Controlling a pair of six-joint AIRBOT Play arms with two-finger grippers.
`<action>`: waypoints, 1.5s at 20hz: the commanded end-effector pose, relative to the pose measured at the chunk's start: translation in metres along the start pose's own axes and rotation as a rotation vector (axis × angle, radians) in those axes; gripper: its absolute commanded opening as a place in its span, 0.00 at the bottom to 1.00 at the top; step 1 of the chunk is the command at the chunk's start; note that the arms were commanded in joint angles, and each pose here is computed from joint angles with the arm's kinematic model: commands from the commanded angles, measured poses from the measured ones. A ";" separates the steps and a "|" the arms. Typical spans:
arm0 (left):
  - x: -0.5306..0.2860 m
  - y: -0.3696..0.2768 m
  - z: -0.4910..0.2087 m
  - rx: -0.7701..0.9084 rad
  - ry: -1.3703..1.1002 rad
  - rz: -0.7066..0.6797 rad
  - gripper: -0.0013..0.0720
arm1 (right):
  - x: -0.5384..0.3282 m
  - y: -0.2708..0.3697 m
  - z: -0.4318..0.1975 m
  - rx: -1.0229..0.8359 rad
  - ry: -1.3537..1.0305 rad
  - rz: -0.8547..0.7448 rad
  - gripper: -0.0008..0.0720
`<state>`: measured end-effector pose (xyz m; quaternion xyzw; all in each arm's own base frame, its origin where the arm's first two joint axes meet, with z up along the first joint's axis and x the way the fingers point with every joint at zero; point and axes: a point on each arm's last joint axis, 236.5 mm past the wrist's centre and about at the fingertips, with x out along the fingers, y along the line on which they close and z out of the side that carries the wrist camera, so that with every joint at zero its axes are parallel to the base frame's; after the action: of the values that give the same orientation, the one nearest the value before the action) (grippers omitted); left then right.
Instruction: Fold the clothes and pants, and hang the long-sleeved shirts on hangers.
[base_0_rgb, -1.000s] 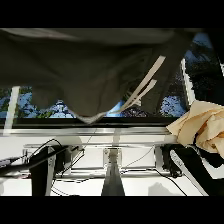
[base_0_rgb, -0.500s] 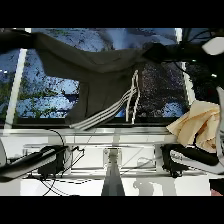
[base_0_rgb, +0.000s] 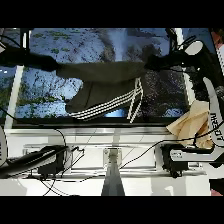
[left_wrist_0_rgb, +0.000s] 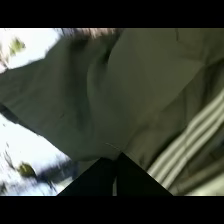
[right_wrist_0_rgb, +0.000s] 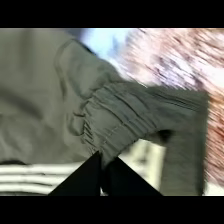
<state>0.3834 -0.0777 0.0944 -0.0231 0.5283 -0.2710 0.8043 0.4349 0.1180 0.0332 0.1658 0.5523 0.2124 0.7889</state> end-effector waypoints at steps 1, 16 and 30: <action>-0.014 -0.026 -0.066 -0.118 0.284 -0.070 0.02 | -0.026 -0.029 -0.049 0.047 0.216 -0.006 0.04; 0.120 -0.099 -0.200 -0.327 0.575 -0.229 0.95 | 0.036 -0.087 -0.087 -0.036 0.216 -0.095 0.85; 0.132 -0.090 -0.184 -0.333 0.486 -0.196 0.86 | 0.083 -0.092 -0.095 0.104 0.524 0.106 0.85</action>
<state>0.2229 -0.1689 -0.0667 -0.1392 0.7423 -0.2567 0.6031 0.4063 0.0700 -0.1037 0.1439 0.6998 0.2239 0.6628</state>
